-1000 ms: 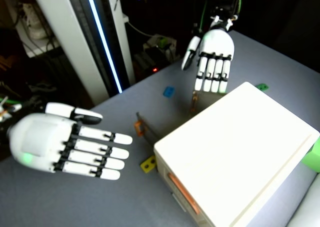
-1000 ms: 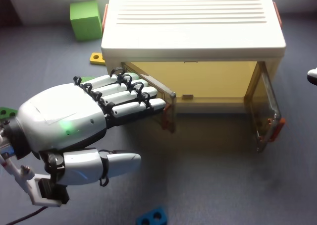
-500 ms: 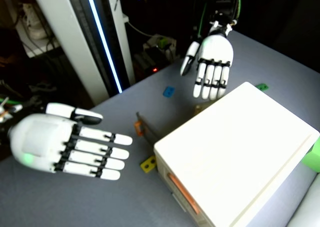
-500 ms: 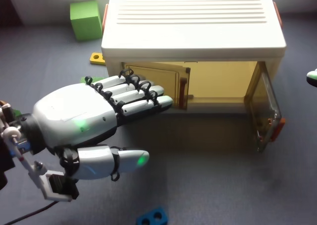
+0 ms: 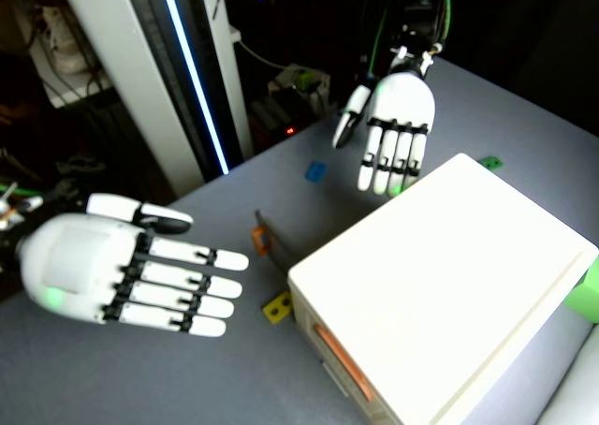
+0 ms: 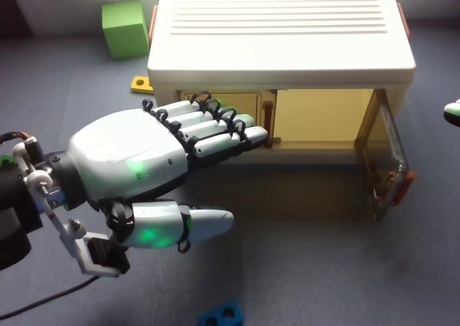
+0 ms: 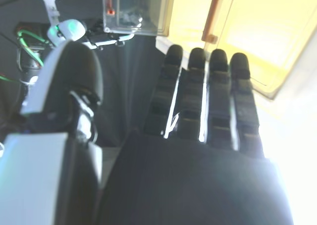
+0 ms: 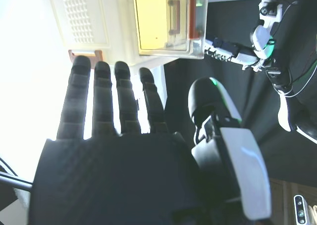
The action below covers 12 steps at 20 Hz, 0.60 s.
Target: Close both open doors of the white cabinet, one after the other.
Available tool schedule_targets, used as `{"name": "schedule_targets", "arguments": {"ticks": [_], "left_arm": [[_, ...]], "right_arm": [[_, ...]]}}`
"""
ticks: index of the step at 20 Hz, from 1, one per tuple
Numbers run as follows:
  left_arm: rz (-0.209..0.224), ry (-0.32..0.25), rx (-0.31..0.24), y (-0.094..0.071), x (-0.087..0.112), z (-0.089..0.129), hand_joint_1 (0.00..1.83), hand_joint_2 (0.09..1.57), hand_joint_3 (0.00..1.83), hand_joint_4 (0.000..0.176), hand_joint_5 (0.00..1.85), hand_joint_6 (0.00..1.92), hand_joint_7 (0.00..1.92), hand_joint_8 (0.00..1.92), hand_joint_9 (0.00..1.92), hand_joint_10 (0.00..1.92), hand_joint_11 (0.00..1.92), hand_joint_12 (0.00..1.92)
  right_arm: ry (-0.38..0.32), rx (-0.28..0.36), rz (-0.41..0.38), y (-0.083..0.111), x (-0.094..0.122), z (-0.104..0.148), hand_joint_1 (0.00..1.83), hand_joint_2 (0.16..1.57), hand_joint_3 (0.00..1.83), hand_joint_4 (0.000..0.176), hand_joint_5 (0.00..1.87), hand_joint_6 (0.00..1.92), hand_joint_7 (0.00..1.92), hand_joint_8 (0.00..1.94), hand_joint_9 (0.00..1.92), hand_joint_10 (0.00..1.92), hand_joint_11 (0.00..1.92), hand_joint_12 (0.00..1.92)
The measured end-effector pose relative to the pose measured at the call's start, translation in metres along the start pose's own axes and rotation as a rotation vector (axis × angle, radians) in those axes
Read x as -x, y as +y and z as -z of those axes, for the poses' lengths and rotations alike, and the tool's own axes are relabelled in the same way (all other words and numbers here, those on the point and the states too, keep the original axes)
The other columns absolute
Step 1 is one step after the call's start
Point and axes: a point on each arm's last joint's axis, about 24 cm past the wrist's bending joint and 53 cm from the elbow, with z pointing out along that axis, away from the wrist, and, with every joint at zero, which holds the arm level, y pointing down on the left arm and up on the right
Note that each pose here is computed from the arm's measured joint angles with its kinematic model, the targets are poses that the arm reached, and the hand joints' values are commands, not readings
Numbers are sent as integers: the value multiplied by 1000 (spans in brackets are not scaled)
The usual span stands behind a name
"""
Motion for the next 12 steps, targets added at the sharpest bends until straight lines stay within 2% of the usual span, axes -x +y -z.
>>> {"name": "schedule_targets", "arguments": {"ticks": [1,3,4,5,8,9,10,11,12], "left_arm": [[2,0,0,0,-1,0,0,1374,0,0,70,6,44,0,52,0,45,171],[6,3,-5,-3,-2,-1,0,1383,0,0,101,15,79,13,84,12,50,173],[9,4,-5,-4,-3,0,0,1386,1,0,106,15,83,13,84,11,43,169],[11,3,-9,-6,-3,4,0,1399,6,0,118,16,87,12,75,6,16,161],[30,8,11,-3,-7,19,0,1436,7,0,136,5,88,3,61,1,0,125],[37,5,26,-1,-5,29,0,1433,2,0,111,0,58,1,30,0,0,54],[42,1,38,2,-3,34,0,1433,2,0,111,0,58,1,30,0,0,54],[49,-3,49,4,-2,40,0,1432,1,0,76,0,33,0,12,0,4,51],[53,-7,60,6,-1,44,0,1434,2,0,66,0,36,3,25,6,24,60]], "right_arm": [[0,-2,0,-1,0,0,43,1451,0,52,108,2,116,4,77,2,128,4],[0,-1,-1,0,0,0,42,1450,0,47,106,2,108,1,75,1,129,4],[0,-1,-1,0,0,0,65,1460,0,50,109,2,108,0,70,0,124,1],[0,1,-4,0,0,0,71,1462,1,61,101,0,102,0,63,0,114,0],[3,1,-18,0,-1,1,98,1458,0,38,111,2,111,2,71,1,129,5],[11,7,-29,2,-4,1,118,1460,0,17,123,4,121,3,70,1,146,7],[22,12,-28,3,-7,1,118,1460,0,17,123,4,121,3,70,1,146,7],[31,15,-26,4,-9,1,119,1456,0,1,128,5,117,0,67,0,148,7],[41,20,-25,5,-11,1,99,1456,0,0,125,2,109,1,61,0,144,4]]}}
